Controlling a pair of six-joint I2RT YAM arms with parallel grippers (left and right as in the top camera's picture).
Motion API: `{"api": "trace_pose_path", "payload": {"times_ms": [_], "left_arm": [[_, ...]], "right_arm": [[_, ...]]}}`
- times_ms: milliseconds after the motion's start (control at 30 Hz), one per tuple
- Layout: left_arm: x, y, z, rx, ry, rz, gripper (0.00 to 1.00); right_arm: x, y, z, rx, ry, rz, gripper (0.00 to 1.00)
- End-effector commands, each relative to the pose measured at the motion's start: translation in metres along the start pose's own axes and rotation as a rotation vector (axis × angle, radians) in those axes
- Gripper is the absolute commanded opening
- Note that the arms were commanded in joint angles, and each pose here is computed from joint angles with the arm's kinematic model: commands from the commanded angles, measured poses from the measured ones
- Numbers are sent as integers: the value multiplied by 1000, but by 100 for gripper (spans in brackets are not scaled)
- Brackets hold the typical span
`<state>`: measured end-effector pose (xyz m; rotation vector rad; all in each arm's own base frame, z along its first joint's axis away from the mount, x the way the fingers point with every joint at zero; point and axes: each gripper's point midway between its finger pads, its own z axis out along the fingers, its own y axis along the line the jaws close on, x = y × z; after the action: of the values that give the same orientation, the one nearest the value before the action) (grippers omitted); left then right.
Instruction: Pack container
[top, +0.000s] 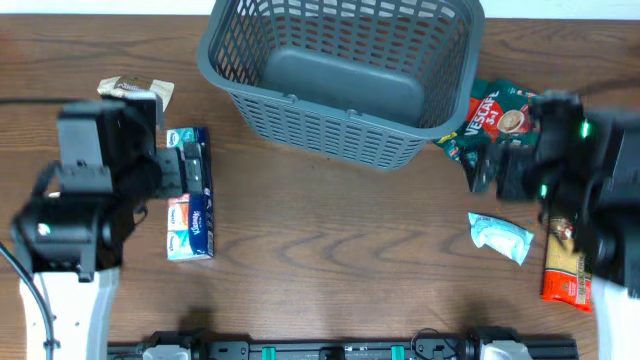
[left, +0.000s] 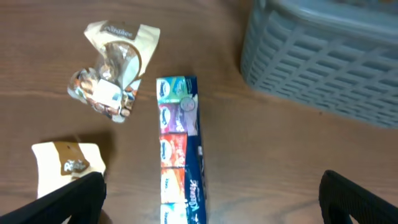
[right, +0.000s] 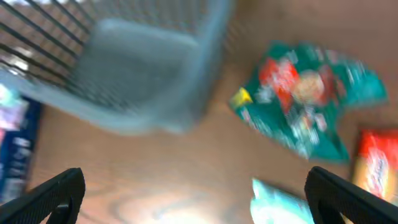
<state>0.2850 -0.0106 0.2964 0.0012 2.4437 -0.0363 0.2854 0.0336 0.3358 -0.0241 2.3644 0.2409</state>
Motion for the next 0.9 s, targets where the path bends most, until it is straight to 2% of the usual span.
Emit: {"api": "trace_pose_path", "payload": {"times_ms": [0,33,100,133,167,267,333,400,533,567,700,733,767,867], "left_arm": [[-15,2,-18,-11,-39,24,99],[-18,1,-23,-11,-54,24,99],[-19,1,-29,-10,-74,27,99],[-19,1,-31,-10,-80,27,99],[-18,1,-32,-10,-84,27,100],[-15,1,-34,-10,-77,27,80],[-12,2,-34,-10,-64,27,74],[-9,2,-34,-11,-53,27,69],[-8,2,-34,-10,-49,27,49],[-8,2,-34,-10,-49,26,46],[-5,-5,-34,17,-37,26,14],[-4,-7,-34,25,-34,34,9],[-4,-10,-33,31,-31,42,6],[-5,-18,-31,49,-30,64,6]], "right_arm": [[-36,25,-12,-130,-65,-66,80],[-43,25,-12,-131,-76,-66,63],[-57,26,-11,-131,-88,-49,45],[-61,26,-10,-132,-89,-41,33],[-65,26,-8,-133,-89,-32,27],[-77,26,-3,-138,-89,-16,12],[-82,29,0,-154,-83,-15,2],[-85,29,3,-155,-79,-9,1],[-86,37,7,-170,-66,-25,1],[-85,39,7,-174,-64,-28,1],[-79,41,8,-178,-38,-29,1],[-74,41,8,-177,-18,-24,1],[-69,41,9,-177,2,-21,1],[-52,45,9,-183,69,-45,1]]}}
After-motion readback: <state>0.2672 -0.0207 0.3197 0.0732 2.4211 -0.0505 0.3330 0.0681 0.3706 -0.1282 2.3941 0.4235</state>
